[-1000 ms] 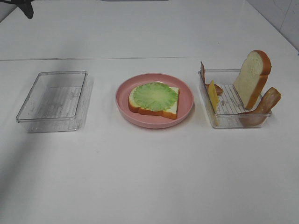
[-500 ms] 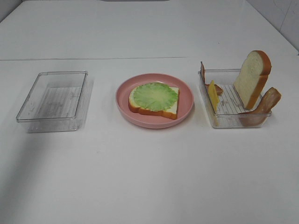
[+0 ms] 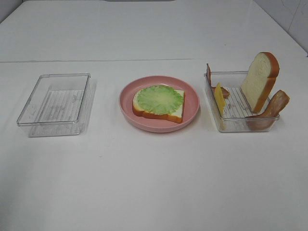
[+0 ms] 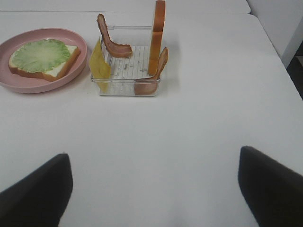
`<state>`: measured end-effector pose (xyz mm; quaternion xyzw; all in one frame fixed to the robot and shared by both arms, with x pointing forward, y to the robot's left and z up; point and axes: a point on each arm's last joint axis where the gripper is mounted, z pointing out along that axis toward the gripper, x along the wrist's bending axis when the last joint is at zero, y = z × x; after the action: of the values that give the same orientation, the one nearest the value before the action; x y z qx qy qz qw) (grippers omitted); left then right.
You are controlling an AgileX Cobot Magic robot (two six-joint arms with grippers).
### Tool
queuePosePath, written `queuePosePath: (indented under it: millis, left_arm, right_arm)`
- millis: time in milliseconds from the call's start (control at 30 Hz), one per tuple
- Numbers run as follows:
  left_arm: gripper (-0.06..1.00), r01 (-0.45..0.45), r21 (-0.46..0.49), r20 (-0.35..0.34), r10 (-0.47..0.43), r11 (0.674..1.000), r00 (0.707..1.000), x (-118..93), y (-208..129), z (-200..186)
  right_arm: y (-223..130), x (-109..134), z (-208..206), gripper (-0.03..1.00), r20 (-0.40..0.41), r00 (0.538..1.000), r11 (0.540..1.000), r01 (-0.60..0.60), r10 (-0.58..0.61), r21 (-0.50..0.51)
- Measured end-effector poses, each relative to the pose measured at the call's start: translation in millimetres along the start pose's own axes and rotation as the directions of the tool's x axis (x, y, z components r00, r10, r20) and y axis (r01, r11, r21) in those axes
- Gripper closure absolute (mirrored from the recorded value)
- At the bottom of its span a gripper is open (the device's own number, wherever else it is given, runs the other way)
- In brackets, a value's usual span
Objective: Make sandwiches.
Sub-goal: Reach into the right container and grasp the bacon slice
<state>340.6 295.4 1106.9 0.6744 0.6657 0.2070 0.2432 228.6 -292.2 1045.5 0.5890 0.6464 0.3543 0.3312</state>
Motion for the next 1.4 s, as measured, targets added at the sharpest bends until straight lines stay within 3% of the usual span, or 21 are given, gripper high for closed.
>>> queuePosePath:
  millis: [133, 167, 200, 267, 333, 467, 500, 700, 1200, 1400]
  left_arm:
    - [-0.04, -0.006, -0.179, 0.005, 0.007, 0.984, 1.0, 0, -47, -27]
    - [-0.04, -0.006, -0.179, 0.005, 0.007, 0.984, 1.0, 0, -47, -27]
    - [-0.04, -0.008, -0.25, 0.006, 0.01, 0.968, 1.0, 0, -62, -35]
    - [-0.04, -0.01, -0.278, 0.006, 0.013, 0.961, 1.0, 0, -68, -37]
    - [-0.05, -0.019, -0.361, 0.005, 0.023, 0.932, 1.0, 1, -85, -42]
    - [-0.05, -0.03, -0.424, 0.008, 0.037, 0.905, 0.999, 1, -100, -40]
    - [-0.05, -0.027, -0.463, 0.017, 0.039, 0.886, 0.999, 0, -109, -38]
    - [-0.05, -0.009, -0.449, 0.055, 0.038, 0.893, 0.998, -2, -118, -23]
    - [-0.05, -0.007, -0.449, 0.057, 0.037, 0.893, 0.998, -2, -118, -23]
    - [-0.05, 0.026, -0.453, 0.01, -0.025, 0.891, 1.0, -3, -117, -22]
  right_arm:
    - [0, 0, 0, 0.11, 0.0, 1.0, 1.0, 0.0, 0.0, 0.0]
    - [0, 0, 0, 0.11, 0.0, 1.0, 1.0, 0.0, 0.0, 0.0]
    - [0, 0, 0, 0.11, 0.0, 1.0, 1.0, 0.0, 0.0, 0.0]
    - [0, 0, 0, 0.11, 0.0, 1.0, 1.0, 0.0, 0.0, 0.0]
    - [0, 0, 0, 0.11, 0.0, 1.0, 1.0, 0.0, 0.0, 0.0]
    - [0, 0, 0, 0.11, 0.0, 1.0, 1.0, 0.0, 0.0, 0.0]
    - [0, 0, 0, 0.11, 0.0, 1.0, 1.0, 0.0, 0.0, 0.0]
    - [0, 0, 0, 0.11, 0.0, 1.0, 1.0, 0.0, 0.0, 0.0]
    - [0, 1, 0, 0.11, -0.013, 1.0, 1.0, -0.006, 0.006, -0.001]
    - [0, 1, 0, 0.11, -0.013, 1.0, 1.0, -0.006, 0.006, -0.001]
